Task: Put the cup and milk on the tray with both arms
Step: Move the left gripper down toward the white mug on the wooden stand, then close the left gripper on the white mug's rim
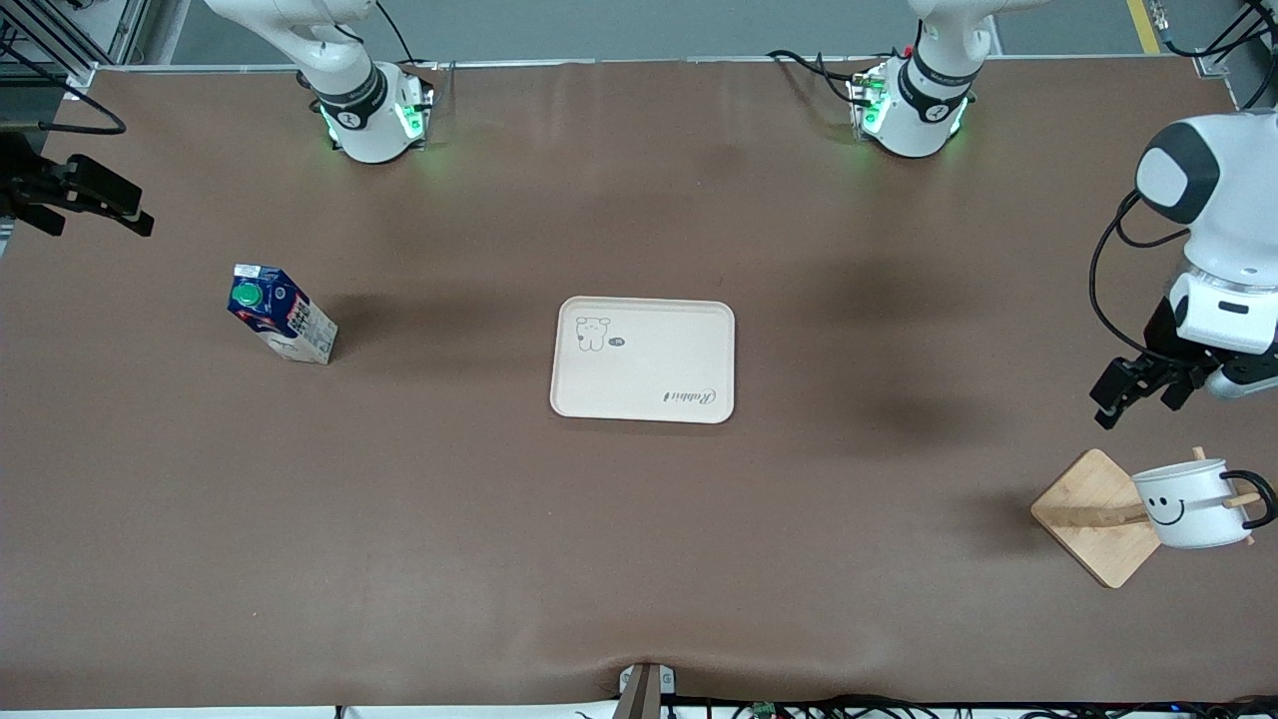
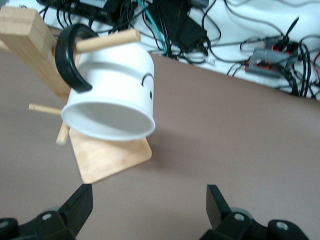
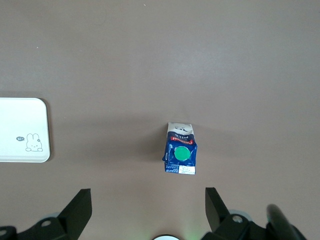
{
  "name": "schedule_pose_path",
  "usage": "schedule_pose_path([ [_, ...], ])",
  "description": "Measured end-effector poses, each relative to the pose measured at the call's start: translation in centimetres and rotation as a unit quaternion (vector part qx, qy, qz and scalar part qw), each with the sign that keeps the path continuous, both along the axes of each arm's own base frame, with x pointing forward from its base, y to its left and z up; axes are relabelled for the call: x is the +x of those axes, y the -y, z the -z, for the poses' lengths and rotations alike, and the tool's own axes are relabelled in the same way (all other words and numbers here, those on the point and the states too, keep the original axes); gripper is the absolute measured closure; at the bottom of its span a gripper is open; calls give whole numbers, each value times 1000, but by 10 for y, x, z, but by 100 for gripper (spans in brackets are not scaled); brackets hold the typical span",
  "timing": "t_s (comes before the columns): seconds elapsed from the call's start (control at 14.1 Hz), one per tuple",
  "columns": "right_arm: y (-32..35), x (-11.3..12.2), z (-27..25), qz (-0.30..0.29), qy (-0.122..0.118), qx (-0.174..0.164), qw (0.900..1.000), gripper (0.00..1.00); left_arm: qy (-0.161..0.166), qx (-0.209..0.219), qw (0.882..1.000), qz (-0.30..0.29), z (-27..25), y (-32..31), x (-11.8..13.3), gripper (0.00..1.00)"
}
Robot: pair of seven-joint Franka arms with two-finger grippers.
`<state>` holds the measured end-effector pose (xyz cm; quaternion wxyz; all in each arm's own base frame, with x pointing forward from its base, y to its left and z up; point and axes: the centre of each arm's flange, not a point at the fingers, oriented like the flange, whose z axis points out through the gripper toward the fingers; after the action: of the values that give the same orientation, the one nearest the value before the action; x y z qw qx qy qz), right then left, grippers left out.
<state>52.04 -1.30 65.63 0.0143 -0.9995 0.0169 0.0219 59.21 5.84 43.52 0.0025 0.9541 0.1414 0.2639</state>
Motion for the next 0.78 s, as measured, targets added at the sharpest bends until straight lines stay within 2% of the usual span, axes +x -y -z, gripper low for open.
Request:
schedule_pose_path([
  [0.28,0,0,0,0,0,0,1000,0,45,-2,999,-8,28,-14,13,0],
  [0.64,0,0,0,0,0,0,1000,0,69,-4,998,-7,50,-15,23,3],
  [0.78,0,0,0,0,0,0,1000,0,73,-4,997,-7,50,-15,26,18],
])
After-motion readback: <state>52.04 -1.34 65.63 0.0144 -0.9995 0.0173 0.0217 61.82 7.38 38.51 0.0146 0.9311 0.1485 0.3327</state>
